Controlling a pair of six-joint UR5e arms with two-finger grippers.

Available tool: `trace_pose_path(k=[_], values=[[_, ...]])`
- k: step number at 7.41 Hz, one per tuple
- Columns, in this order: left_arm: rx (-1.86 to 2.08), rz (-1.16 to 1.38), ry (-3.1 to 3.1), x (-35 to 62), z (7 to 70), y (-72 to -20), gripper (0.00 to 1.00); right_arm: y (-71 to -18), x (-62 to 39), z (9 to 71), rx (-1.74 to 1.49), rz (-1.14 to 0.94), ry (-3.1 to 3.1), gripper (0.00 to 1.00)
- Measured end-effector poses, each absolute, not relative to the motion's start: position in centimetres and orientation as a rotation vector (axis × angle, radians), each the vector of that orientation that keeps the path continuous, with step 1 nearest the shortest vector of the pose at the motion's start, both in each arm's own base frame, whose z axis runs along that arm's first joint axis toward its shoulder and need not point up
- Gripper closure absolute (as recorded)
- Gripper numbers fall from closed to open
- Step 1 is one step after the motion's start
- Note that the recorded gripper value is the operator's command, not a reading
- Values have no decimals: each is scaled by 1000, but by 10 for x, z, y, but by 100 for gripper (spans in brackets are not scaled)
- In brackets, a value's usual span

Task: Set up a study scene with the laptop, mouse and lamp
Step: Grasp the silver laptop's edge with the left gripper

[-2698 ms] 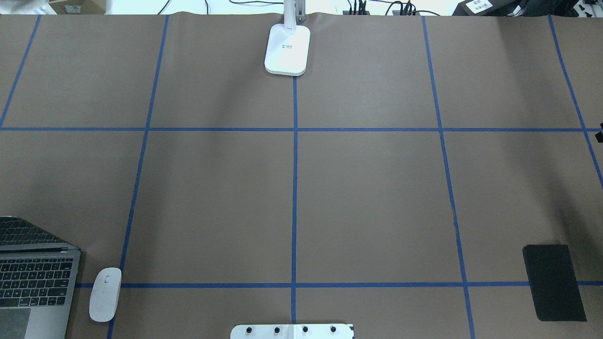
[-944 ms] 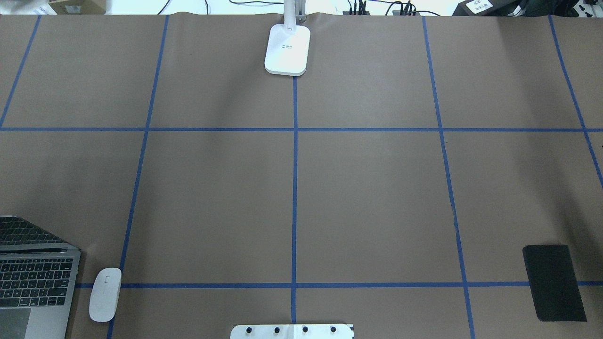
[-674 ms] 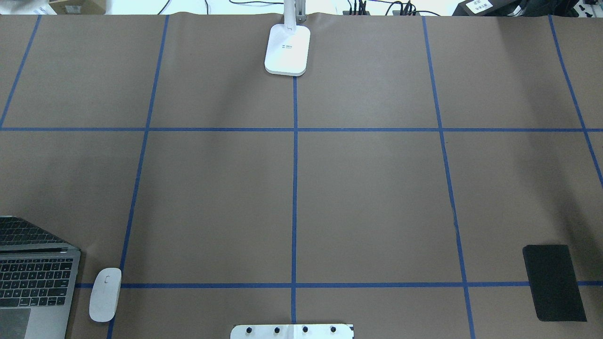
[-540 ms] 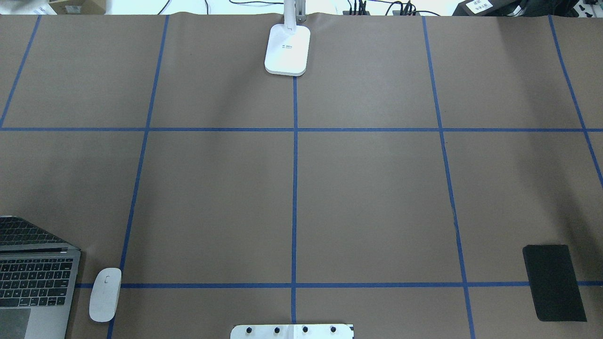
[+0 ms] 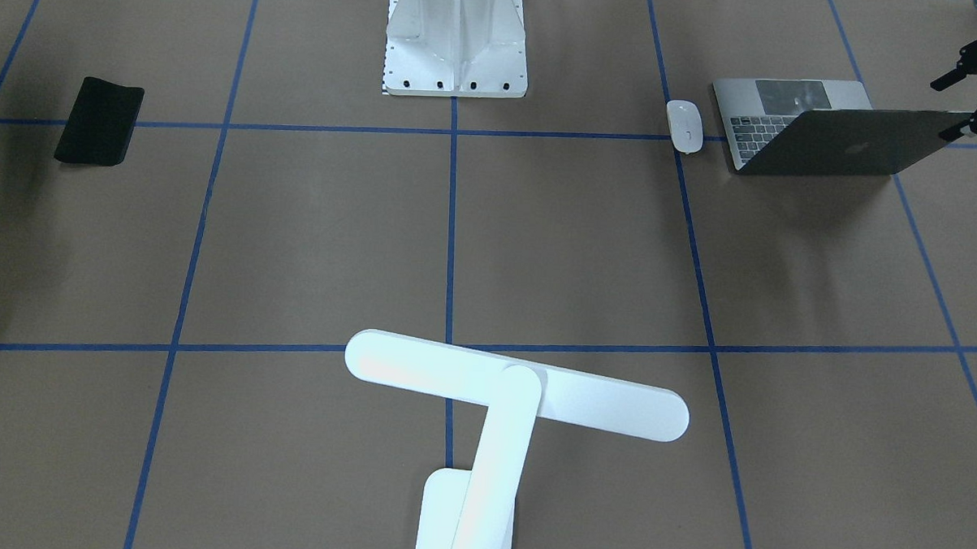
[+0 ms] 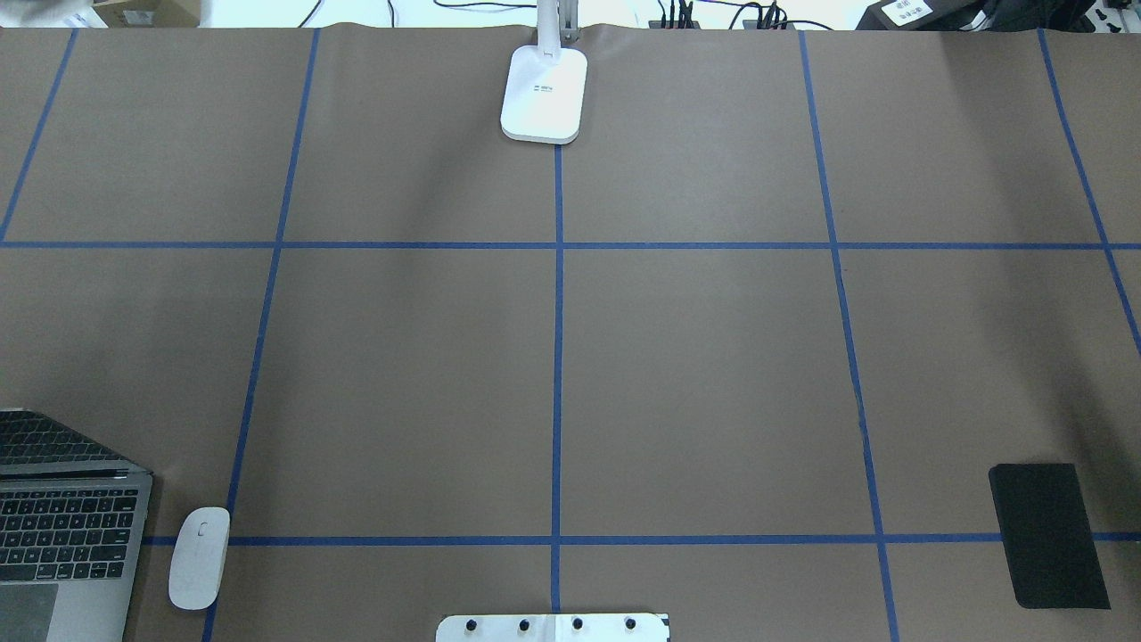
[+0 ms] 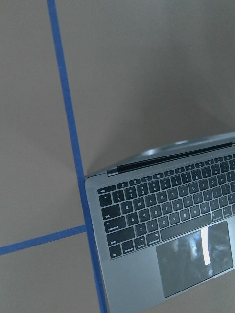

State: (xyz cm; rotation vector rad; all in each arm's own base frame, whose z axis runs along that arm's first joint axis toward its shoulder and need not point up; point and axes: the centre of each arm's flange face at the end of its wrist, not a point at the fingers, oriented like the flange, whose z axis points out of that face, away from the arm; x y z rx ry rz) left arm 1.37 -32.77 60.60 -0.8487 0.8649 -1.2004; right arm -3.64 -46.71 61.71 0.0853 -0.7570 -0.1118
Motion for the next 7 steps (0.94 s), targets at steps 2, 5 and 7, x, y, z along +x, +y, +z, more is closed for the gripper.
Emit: trace_pose_path(k=[2, 5, 7], values=[[-863, -1202, 861, 24, 600, -329, 0, -467, -36, 616, 87, -113, -757, 0], [-880, -1202, 863, 45, 588, -330, 6, -465, -36, 616, 86, -112, -758, 0], [-889, -1199, 866, 54, 583, -329, 68, -465, -36, 617, 85, -112, -758, 0]])
